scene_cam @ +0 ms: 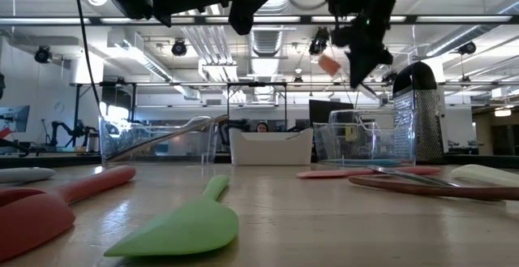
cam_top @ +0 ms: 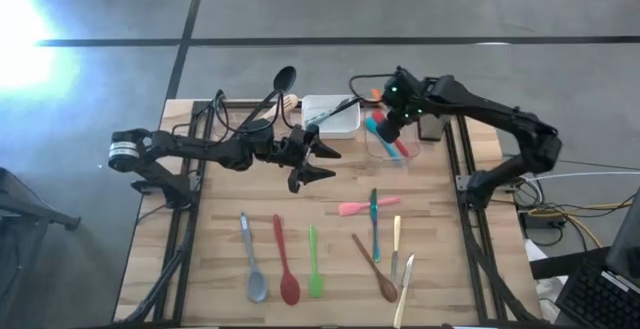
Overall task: Pick & Place Kitchen Items
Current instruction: Put the orange spatula into the right transparent bin, then put the dark blue table knife into the white bin
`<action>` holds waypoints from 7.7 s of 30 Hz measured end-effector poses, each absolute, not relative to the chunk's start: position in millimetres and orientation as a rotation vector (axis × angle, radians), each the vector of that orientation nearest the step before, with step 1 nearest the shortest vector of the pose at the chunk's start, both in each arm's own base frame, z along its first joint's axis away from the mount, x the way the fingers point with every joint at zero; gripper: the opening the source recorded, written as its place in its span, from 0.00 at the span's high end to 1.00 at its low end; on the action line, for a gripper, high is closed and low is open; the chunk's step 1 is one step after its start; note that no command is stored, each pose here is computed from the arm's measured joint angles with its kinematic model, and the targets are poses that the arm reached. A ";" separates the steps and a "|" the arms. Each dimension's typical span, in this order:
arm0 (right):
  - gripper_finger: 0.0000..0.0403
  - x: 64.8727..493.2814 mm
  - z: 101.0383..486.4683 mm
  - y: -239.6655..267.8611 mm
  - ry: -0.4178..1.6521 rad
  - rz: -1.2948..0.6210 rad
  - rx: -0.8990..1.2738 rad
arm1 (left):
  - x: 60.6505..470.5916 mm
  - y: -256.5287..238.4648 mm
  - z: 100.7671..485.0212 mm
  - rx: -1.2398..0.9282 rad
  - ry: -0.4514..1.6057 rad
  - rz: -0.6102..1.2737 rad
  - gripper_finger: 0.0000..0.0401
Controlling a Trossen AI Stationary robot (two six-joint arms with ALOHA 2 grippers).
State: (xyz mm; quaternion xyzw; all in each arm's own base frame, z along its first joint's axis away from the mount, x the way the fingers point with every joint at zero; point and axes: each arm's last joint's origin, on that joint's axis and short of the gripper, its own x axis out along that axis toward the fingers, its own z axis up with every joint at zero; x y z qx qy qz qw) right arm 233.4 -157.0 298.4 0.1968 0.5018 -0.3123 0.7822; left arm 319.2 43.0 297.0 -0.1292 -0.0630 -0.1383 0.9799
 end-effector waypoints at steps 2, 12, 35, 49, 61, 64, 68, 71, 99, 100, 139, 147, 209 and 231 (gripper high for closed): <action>0.97 236.3 283.7 -164.0 1.173 -0.668 0.434 | 319.2 43.0 296.9 -0.261 -0.126 -0.278 0.32; 0.97 249.2 225.0 -193.1 1.411 -0.589 0.539 | 319.2 43.0 296.9 -0.277 -0.123 -0.281 0.32; 0.97 247.6 165.3 -249.4 1.531 -0.540 0.848 | 319.5 43.0 294.6 -0.298 -0.096 -0.279 0.32; 0.92 246.3 168.0 -254.0 1.549 -0.630 0.778 | 319.5 43.0 294.4 -0.298 -0.094 -0.279 0.32; 0.79 241.6 201.7 -246.7 1.449 -0.606 0.740 | 319.5 43.0 294.4 -0.298 -0.094 -0.279 0.32; 0.76 238.1 219.7 -240.8 1.386 -0.567 0.750 | 319.5 43.0 294.4 -0.299 -0.094 -0.279 0.32; 0.74 232.6 248.2 -227.7 1.305 -0.536 0.731 | 319.5 43.0 294.4 -0.298 -0.094 -0.279 0.32; 0.72 229.4 271.0 -213.3 1.243 -0.517 0.688 | 319.5 43.0 294.4 -0.299 -0.094 -0.279 0.32; 0.85 176.6 382.2 1.2 0.840 -0.185 0.525 | 320.2 43.1 287.5 -0.342 -0.023 -0.269 0.32; 0.86 176.2 379.8 8.0 0.847 -0.194 0.530 | 320.2 43.1 286.9 -0.341 -0.016 -0.268 0.32; 0.50 246.5 206.7 147.5 0.935 -0.849 0.556 | 280.8 14.0 197.9 -0.337 0.147 -0.231 0.33; 0.48 257.8 178.9 128.0 0.950 -0.762 0.641 | 280.2 14.3 196.9 -0.334 0.152 -0.230 0.33; 0.53 292.0 119.8 99.4 1.177 -0.842 0.574 | 279.8 14.2 195.0 -0.336 0.169 -0.231 0.33; 0.92 287.3 120.5 98.4 1.218 -0.826 0.563 | 279.6 14.0 195.3 -0.341 0.169 -0.240 0.33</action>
